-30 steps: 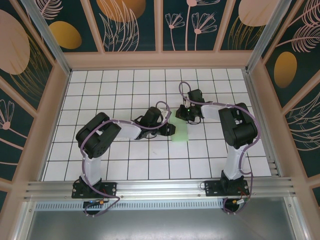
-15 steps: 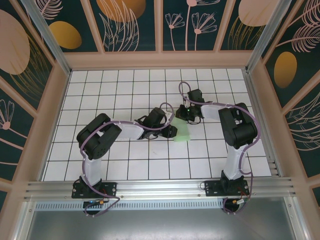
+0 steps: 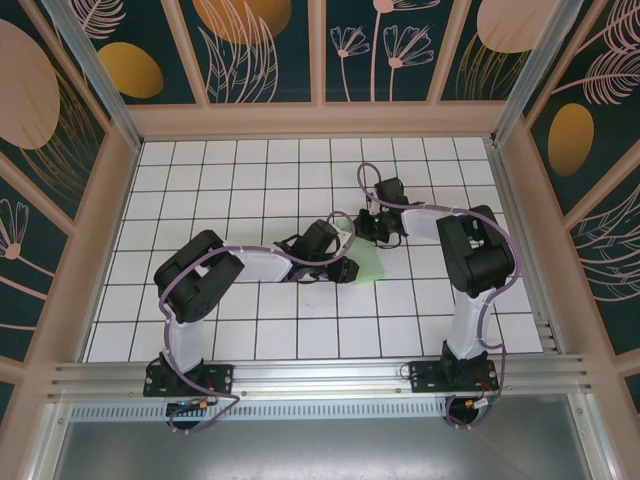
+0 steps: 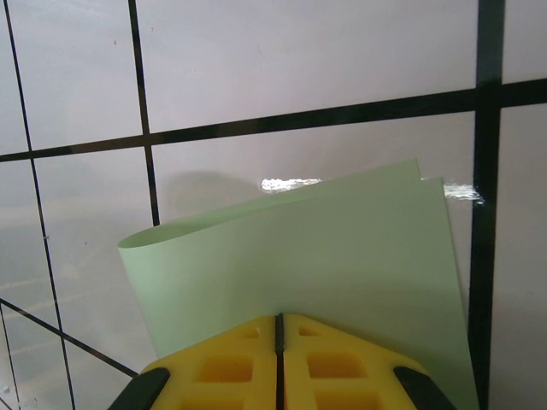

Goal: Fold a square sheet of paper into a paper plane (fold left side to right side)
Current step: First fold the square sheet of paper in half at the center of the table.

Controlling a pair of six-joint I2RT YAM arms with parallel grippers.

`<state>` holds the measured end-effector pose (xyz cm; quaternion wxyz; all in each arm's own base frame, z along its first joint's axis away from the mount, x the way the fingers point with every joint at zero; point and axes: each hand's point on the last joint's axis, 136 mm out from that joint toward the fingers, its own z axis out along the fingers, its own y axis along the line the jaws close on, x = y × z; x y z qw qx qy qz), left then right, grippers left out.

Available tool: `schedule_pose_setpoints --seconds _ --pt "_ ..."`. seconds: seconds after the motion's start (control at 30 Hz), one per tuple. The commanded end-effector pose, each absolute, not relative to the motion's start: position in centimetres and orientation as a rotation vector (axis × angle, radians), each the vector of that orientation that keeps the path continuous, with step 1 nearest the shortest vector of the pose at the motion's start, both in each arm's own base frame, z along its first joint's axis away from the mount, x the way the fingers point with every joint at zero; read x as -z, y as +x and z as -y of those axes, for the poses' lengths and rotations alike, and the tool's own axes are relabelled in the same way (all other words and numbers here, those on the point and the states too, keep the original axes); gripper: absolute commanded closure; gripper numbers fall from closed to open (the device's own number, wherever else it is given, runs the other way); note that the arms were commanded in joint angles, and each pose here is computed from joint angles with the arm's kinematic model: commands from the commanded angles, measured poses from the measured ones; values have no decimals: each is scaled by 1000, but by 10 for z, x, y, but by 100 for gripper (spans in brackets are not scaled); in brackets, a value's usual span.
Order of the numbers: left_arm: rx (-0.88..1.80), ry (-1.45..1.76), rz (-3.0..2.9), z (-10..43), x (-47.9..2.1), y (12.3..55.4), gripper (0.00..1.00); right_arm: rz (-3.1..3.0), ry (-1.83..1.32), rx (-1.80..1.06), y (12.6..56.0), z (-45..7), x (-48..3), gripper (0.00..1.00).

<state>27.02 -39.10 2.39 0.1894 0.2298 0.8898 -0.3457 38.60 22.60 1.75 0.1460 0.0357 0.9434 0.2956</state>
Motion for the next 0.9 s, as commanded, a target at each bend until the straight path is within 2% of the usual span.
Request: schedule_pose_setpoints --seconds 0.0,0.87 --pt "964 709 -2567 389 -20 248 62 -2847 141 -723 366 -214 20 89" --pt "1011 796 -2533 408 -34 225 61 -2847 141 -726 366 -217 21 90"
